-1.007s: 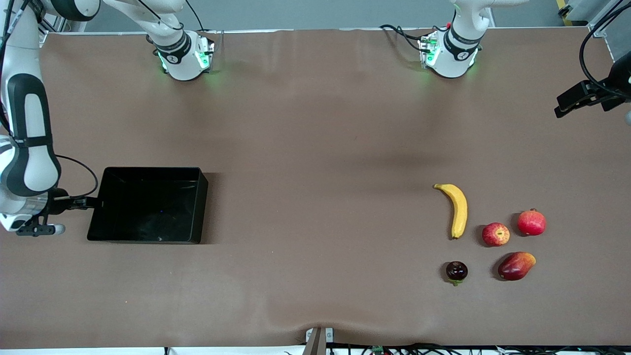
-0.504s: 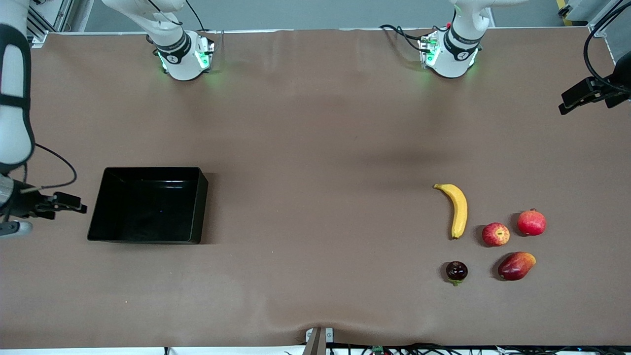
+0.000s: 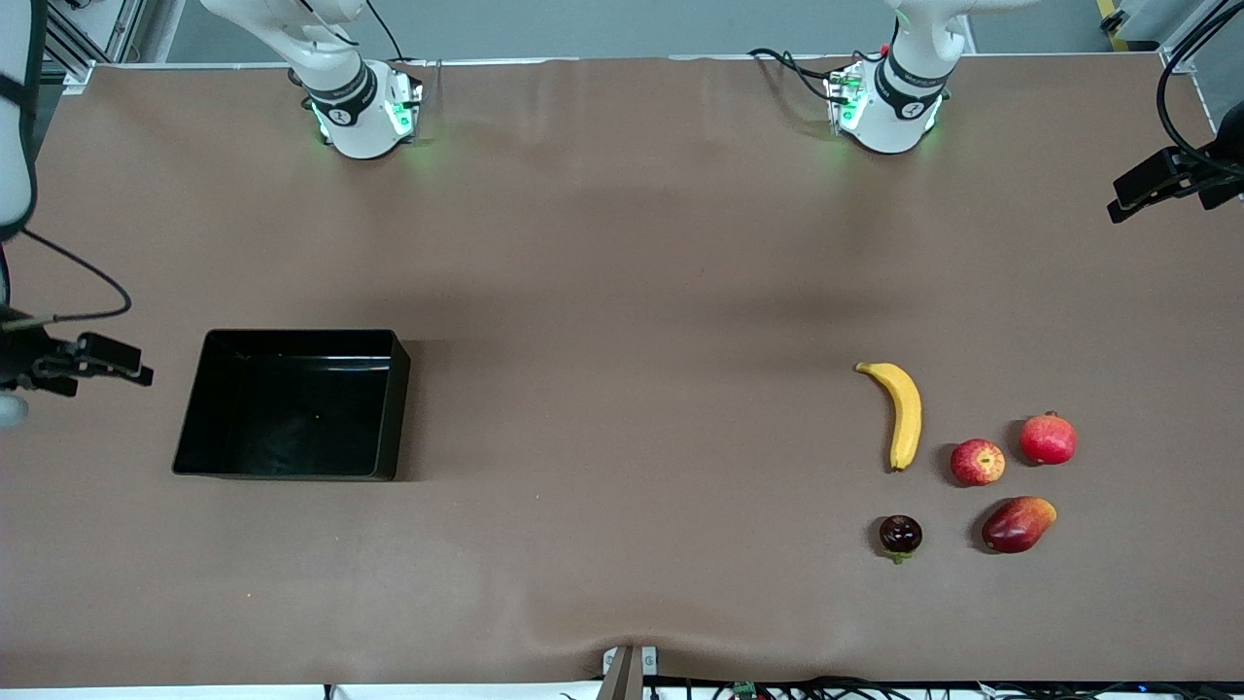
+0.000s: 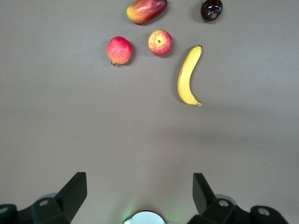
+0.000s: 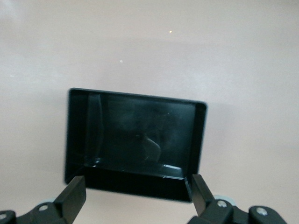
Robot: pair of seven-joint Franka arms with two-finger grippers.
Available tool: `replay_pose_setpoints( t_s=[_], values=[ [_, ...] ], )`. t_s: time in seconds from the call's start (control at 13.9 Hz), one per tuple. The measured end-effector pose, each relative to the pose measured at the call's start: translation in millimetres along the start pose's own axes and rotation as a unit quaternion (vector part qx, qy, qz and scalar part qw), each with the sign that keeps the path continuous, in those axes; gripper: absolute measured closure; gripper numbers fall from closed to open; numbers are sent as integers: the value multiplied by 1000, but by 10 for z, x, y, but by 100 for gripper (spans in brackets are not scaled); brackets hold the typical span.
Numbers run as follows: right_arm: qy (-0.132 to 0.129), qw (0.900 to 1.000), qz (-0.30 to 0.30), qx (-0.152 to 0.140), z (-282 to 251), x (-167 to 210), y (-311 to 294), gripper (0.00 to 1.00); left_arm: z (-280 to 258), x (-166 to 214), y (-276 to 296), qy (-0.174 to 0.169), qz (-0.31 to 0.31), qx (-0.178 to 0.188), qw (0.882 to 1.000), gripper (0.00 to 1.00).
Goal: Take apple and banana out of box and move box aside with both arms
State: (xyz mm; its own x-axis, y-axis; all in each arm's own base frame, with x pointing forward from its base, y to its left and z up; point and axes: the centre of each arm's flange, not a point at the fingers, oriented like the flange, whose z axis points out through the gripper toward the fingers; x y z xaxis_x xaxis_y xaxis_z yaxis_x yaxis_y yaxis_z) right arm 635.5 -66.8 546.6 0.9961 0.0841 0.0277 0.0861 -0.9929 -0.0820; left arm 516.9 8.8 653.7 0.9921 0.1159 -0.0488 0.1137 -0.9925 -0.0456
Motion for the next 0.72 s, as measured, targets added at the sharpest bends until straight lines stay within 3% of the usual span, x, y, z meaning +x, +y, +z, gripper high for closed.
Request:
replay_pose_setpoints(
  t_s=[0.22, 0.36, 0.5, 0.72],
  values=[
    [2, 1000, 10, -2, -441, -227, -314, 0, 3, 0, 0, 0, 0, 0, 1000, 0],
    [-2, 1000, 6, -26, -633, -380, -370, 0, 6, 0, 2, -1, 0, 0, 1000, 0],
    [-20, 999, 2, -42, -729, -553, -435, 0, 16, -1, 11, -2, 2, 0, 1000, 0],
    [-52, 998, 9, -43, -666, -788, -474, 0, 57, -6, 90, -6, 9, 2, 1000, 0]
  ],
)
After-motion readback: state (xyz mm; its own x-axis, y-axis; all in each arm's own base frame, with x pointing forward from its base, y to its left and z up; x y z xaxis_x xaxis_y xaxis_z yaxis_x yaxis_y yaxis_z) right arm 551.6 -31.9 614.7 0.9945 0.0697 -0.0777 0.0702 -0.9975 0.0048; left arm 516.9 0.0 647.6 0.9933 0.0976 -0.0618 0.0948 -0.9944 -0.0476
